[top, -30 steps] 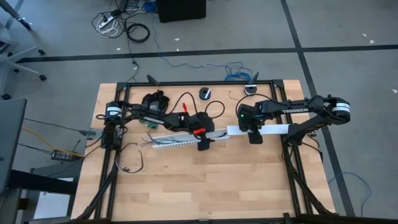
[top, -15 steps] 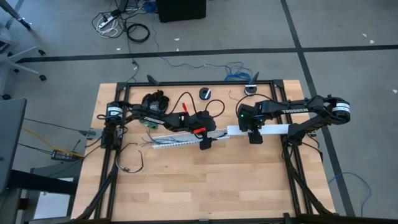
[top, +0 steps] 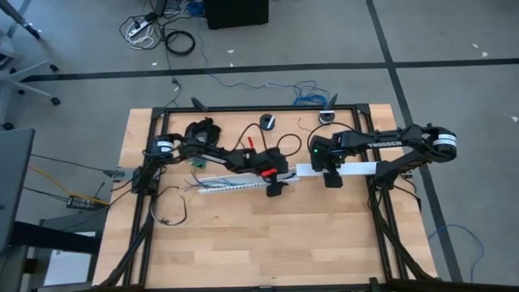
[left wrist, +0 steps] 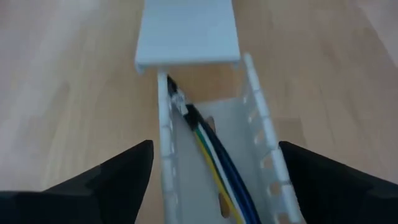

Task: Ziptie cables
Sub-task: Close the white cable duct

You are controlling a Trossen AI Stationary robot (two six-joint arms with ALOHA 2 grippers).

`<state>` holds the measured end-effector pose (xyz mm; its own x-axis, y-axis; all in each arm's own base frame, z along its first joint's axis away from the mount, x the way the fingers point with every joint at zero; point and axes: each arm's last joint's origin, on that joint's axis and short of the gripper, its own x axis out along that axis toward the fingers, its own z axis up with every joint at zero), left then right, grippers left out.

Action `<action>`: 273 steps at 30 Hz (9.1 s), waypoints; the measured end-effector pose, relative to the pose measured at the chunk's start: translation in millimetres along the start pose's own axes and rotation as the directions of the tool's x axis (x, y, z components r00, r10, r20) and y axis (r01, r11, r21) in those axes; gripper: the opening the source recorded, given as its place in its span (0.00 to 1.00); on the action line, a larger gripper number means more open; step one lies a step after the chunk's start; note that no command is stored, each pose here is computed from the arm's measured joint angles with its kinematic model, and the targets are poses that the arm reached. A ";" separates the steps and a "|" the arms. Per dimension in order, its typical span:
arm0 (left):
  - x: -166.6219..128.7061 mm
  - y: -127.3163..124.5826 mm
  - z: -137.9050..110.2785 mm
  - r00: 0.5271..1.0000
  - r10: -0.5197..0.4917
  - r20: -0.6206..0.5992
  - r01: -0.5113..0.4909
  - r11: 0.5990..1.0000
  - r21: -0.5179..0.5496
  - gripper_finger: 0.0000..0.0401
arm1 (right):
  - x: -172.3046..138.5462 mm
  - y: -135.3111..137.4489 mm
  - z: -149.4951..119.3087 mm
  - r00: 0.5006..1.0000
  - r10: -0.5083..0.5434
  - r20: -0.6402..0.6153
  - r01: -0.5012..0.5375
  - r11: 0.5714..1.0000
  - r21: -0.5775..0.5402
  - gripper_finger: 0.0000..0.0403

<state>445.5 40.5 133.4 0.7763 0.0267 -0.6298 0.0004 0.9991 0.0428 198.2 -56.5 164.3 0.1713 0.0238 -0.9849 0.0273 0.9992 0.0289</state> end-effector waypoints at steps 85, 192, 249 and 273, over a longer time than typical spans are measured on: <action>0.4 -5.6 3.5 0.973 -0.054 -0.223 0.043 0.997 -0.057 0.63 | 3.8 5.6 0.4 0.997 0.066 0.030 -0.066 0.998 -0.011 0.58; 12.9 -6.5 15.7 0.998 0.036 -0.044 -0.037 0.999 -0.031 0.58 | 3.8 4.9 0.4 0.998 0.061 0.032 -0.062 0.998 0.009 0.59; 11.8 -4.9 14.4 0.998 0.025 -0.063 -0.026 1.000 -0.011 0.58 | 14.0 8.7 10.4 0.997 0.055 -0.062 -0.056 0.998 -0.016 0.58; 12.6 -4.5 15.1 0.998 0.030 -0.049 -0.031 0.999 -0.012 0.58 | 14.1 7.0 11.5 0.998 0.007 -0.057 -0.007 1.000 0.000 0.58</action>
<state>464.9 35.8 137.0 0.7439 0.0586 -0.6658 -0.0309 0.9981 0.0534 212.2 -49.5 152.6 0.1153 0.0329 -0.9928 0.0257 0.9990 0.0361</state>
